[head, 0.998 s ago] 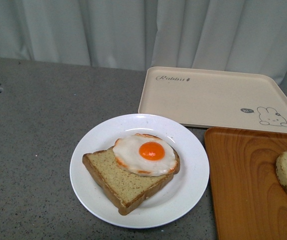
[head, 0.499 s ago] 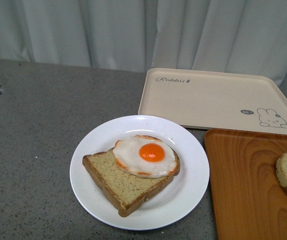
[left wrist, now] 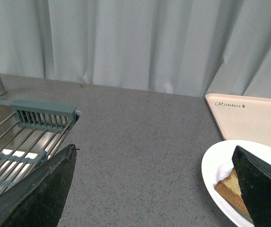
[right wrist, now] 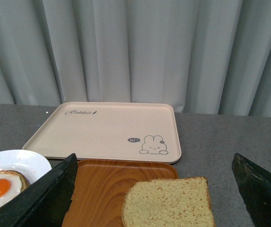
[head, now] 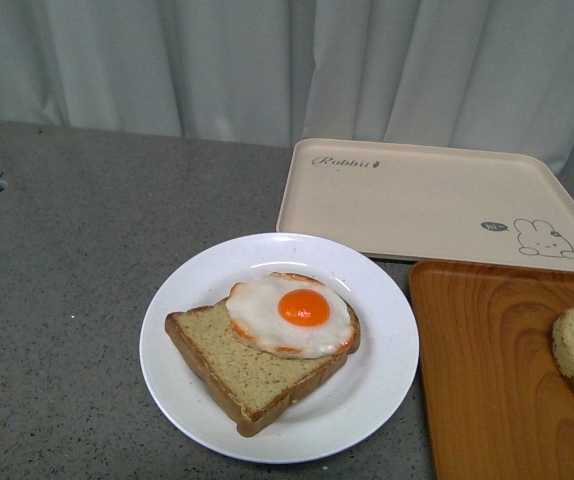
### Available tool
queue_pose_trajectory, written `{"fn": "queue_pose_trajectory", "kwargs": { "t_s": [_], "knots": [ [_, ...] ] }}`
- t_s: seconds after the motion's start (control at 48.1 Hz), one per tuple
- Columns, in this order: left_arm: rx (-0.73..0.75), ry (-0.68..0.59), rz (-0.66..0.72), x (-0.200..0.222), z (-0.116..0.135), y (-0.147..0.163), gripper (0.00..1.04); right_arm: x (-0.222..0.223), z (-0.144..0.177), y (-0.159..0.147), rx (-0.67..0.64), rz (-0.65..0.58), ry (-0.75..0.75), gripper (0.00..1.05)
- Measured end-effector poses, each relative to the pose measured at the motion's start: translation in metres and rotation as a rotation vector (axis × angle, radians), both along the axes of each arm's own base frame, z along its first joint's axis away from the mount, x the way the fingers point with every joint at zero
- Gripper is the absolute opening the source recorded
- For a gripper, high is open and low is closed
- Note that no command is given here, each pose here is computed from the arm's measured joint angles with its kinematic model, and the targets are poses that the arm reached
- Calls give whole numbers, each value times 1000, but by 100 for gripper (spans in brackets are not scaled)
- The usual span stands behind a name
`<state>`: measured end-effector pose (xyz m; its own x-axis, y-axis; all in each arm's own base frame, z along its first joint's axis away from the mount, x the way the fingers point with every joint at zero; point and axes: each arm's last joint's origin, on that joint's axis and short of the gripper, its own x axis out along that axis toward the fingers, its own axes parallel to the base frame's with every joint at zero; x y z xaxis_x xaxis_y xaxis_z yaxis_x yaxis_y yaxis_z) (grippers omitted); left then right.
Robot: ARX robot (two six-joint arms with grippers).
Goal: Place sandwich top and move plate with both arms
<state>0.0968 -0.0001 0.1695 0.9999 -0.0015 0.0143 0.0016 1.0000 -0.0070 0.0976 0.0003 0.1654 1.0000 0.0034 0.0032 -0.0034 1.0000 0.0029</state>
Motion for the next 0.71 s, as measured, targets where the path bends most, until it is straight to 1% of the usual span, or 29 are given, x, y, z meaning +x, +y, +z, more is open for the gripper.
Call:
{"fn": "queue_pose_trajectory", "kwargs": {
  "t_s": [0.707],
  "knots": [
    [0,0,0,0,0,0,98,0,0,0,0,0,0,96]
  ]
}}
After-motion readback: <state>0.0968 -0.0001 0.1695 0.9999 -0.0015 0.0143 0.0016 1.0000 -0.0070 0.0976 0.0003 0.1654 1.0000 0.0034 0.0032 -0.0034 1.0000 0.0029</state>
